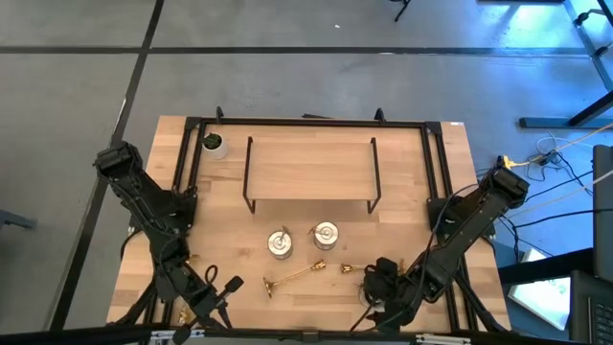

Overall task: Pick & Place candle stick holders
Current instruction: Put the bottom right silver scented candle on the shelf

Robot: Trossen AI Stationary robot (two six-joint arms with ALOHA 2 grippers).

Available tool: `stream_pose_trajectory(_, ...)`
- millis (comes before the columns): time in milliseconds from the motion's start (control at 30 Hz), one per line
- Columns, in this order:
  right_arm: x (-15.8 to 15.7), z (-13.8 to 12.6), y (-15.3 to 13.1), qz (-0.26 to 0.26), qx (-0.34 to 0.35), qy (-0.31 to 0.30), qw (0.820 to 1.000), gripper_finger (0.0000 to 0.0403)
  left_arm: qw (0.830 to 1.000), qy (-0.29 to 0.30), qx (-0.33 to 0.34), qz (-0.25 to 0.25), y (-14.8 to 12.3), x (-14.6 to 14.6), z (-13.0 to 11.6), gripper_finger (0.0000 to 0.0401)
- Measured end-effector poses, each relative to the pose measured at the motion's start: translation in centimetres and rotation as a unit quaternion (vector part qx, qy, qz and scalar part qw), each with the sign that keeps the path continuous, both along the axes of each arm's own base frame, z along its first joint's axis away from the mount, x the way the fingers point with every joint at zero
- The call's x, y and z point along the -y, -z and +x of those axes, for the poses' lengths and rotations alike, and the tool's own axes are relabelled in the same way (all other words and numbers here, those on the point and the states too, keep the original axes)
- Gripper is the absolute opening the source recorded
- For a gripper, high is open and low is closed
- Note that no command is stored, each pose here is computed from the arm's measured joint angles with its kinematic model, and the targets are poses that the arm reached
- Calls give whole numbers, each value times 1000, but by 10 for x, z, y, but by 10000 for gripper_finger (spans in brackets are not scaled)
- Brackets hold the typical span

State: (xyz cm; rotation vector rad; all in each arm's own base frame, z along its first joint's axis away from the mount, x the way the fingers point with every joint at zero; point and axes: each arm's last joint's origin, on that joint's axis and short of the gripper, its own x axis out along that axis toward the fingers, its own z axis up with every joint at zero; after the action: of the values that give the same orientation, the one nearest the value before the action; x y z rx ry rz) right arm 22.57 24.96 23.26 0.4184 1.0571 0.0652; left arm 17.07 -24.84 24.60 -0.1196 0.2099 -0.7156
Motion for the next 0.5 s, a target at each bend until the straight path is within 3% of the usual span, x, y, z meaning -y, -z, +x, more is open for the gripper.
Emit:
stream_pose_trajectory(167,3,6,-1,30,0,53,998,399,1000,0,0,0,0,0,0,6)
stream_pose_trajectory(300,-3,9,-6,47,32,22,998,399,1000,0,0,0,0,0,0,6)
stream_pose_trajectory(500,-21,10,-19,135,76,-19,988,399,1000,0,0,0,0,0,0,6)
